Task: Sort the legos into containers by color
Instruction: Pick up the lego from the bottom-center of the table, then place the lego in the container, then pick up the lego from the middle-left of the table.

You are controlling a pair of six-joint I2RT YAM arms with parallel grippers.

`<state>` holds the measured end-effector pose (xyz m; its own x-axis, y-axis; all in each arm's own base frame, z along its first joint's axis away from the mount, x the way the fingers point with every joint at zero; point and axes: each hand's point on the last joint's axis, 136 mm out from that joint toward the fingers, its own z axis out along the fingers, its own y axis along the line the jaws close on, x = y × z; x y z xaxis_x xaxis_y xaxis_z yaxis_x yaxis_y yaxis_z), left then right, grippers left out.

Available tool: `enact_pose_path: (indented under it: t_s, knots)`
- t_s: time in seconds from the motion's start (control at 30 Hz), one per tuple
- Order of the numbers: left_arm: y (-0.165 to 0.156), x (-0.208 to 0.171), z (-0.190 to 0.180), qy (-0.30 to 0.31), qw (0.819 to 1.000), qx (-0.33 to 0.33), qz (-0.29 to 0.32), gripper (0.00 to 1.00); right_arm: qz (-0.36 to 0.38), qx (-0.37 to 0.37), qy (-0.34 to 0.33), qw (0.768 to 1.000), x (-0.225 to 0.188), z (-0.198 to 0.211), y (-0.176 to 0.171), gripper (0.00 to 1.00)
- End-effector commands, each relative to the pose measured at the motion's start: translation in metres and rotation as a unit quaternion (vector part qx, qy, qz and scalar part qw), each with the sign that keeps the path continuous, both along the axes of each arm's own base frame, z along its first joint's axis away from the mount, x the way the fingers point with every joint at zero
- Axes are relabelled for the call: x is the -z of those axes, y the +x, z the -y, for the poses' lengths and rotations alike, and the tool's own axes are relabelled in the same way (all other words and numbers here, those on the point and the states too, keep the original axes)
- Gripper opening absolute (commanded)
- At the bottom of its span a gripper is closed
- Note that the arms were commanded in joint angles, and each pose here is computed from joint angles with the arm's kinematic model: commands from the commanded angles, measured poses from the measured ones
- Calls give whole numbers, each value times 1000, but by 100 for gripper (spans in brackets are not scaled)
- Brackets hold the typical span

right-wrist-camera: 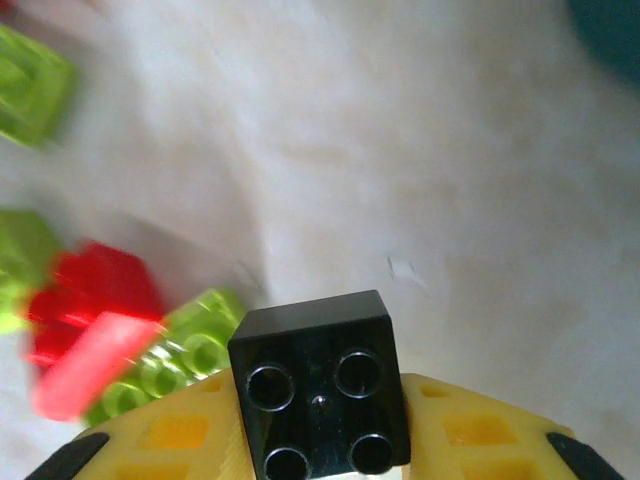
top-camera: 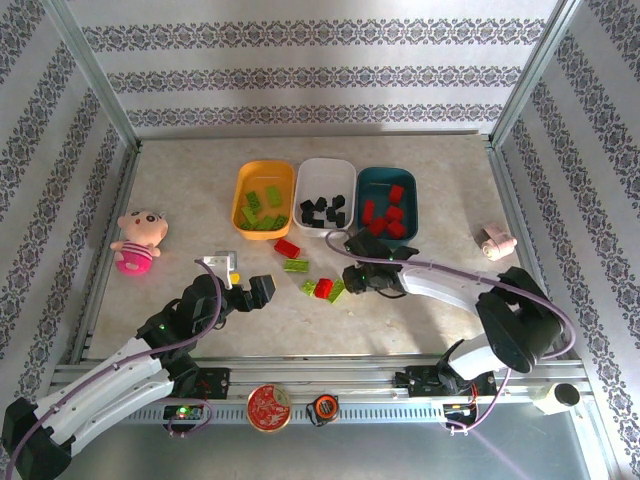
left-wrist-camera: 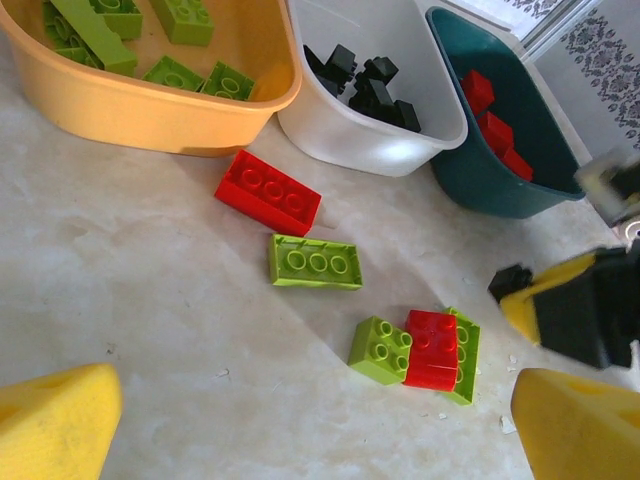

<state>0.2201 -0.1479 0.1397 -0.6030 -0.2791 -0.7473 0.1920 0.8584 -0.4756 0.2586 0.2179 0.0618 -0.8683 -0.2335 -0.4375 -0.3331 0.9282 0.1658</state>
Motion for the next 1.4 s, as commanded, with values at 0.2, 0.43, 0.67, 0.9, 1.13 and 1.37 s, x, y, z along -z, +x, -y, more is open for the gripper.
enact_pose_path:
  t_s: [0.2, 0.43, 0.67, 0.9, 1.13, 1.37]
  knots:
    - [2, -1, 9, -25, 1000, 16, 5, 100, 93, -10, 45, 995, -66, -51, 98, 31]
    - [1, 2, 11, -14, 1000, 25, -6, 100, 98, 36, 33, 994, -58, -54, 167, 35]
    - [3, 12, 34, 34, 994, 87, -48, 98, 81, 45, 46, 995, -55, -58, 185, 67]
    - [24, 24, 73, 42, 988, 130, -78, 96, 92, 54, 72, 992, -65, -39, 147, 67]
    - [28, 45, 112, 120, 970, 186, -98, 89, 83, 69, 79, 991, -51, -8, 100, 68]
    - [25, 71, 146, 156, 953, 229, -122, 75, 81, 86, 85, 989, -42, 15, 69, 68]
